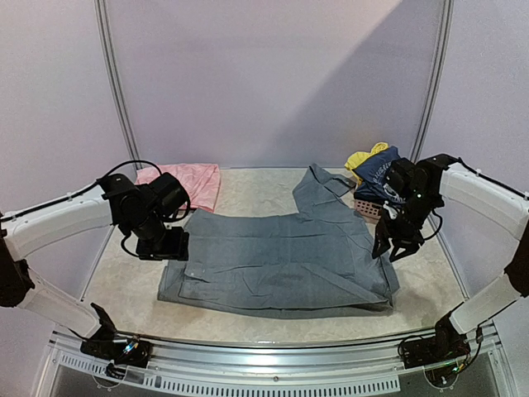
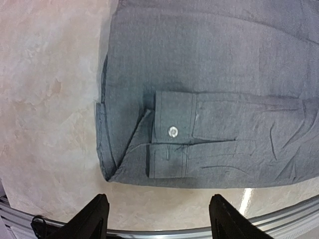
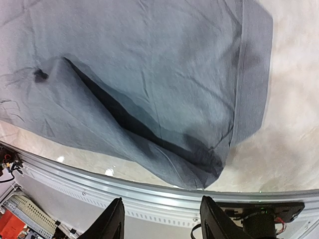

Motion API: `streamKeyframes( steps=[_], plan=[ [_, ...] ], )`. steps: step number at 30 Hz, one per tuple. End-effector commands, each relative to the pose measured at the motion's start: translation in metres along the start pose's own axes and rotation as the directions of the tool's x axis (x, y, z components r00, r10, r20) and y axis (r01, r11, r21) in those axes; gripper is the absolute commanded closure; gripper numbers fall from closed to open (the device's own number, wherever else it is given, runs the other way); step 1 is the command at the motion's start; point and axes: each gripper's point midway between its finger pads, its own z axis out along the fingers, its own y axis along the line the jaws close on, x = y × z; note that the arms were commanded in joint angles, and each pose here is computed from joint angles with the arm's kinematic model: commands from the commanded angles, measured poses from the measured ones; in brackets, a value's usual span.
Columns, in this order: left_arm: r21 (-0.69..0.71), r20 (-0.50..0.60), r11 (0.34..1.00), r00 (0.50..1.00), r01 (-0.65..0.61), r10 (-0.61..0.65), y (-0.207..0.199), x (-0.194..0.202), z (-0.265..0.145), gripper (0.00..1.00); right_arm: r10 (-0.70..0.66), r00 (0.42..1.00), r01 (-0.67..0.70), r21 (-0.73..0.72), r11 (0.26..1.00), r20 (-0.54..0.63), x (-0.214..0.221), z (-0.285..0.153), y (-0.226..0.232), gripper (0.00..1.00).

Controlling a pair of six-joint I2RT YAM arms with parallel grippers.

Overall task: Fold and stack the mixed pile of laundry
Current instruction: Move the 1/3-folded shirt to the center of the board.

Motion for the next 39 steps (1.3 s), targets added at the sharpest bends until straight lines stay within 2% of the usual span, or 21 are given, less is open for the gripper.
streamKeyframes(
  steps=[1, 7, 11, 16, 28, 39],
  plan=[
    [-0.017, 0.019, 0.999, 0.998, -0.051, 0.052, 0.005, -0.032, 0.004, 0.3, -0.049, 0.996, 0.048, 0.024, 0.999, 0.068, -0.031, -0.014, 0.01, 0.47],
    [0.058, 0.013, 0.994, 0.996, -0.09, 0.09, -0.024, -0.074, 0.028, 0.32, -0.122, 0.978, 0.137, -0.083, 0.987, 0.167, -0.087, -0.012, 0.052, 0.48],
    [0.103, -0.044, 0.987, 0.991, -0.122, 0.128, -0.048, -0.083, 0.057, 0.35, -0.152, 0.976, 0.177, -0.161, 0.971, 0.157, -0.107, 0.013, 0.071, 0.51],
    [0.123, -0.094, 0.984, 0.985, -0.132, 0.144, -0.062, -0.083, 0.089, 0.35, -0.183, 0.978, 0.198, -0.163, 0.967, 0.098, -0.121, 0.053, 0.072, 0.53],
    [0.041, -0.221, 0.992, 0.967, -0.118, 0.124, -0.025, -0.023, 0.136, 0.36, -0.158, 0.985, 0.15, -0.123, 0.981, -0.064, -0.092, 0.121, 0.038, 0.55],
    [-0.014, -0.278, 0.997, 0.958, -0.076, 0.069, 0.009, 0.025, 0.139, 0.37, -0.096, 0.982, 0.081, -0.097, 0.992, -0.16, -0.052, 0.139, 0.013, 0.57]
  ],
)
